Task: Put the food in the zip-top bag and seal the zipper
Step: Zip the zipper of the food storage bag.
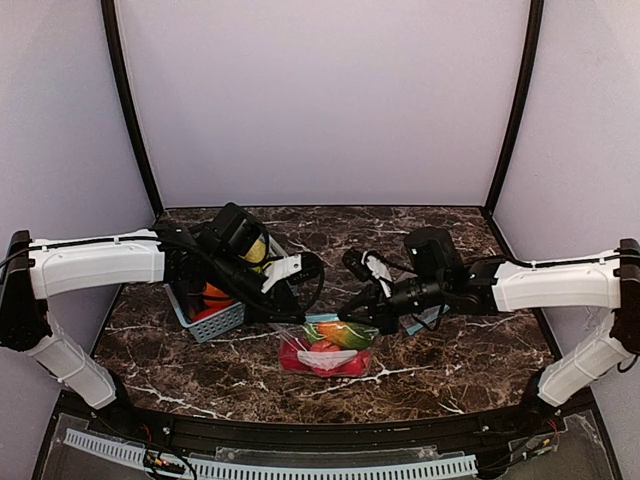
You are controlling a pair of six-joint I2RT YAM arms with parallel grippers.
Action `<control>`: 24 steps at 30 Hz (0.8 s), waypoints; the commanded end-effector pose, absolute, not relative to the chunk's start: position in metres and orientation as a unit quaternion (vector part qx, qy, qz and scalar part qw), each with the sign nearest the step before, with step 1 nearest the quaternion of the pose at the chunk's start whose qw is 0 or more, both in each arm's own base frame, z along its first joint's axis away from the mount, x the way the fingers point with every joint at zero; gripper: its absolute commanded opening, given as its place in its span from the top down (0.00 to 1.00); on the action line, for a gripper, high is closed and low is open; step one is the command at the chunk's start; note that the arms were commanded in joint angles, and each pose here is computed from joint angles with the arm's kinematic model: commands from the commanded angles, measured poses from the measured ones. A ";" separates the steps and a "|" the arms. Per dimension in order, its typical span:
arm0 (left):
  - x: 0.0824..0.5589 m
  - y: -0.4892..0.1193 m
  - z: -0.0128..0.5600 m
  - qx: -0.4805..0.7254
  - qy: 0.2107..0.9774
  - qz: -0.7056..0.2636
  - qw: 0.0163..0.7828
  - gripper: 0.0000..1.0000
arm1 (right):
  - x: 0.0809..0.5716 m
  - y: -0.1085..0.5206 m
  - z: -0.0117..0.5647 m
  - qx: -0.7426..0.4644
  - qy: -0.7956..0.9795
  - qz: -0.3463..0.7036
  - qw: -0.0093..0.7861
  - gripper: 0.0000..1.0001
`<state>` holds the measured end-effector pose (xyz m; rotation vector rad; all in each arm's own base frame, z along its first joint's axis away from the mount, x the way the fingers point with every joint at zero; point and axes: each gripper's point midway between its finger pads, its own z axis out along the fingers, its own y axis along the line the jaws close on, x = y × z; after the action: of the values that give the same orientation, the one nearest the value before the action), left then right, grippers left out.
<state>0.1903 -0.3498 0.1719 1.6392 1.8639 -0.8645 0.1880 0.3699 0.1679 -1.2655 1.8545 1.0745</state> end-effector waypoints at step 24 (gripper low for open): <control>0.184 -0.338 0.158 0.603 0.702 -0.310 0.219 0.99 | 0.204 0.309 0.156 -0.434 0.766 0.341 0.329 1.00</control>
<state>0.1945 -0.3544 0.1728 1.6314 1.8414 -0.8590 0.1947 0.3281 0.1691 -1.1833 1.9187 0.9812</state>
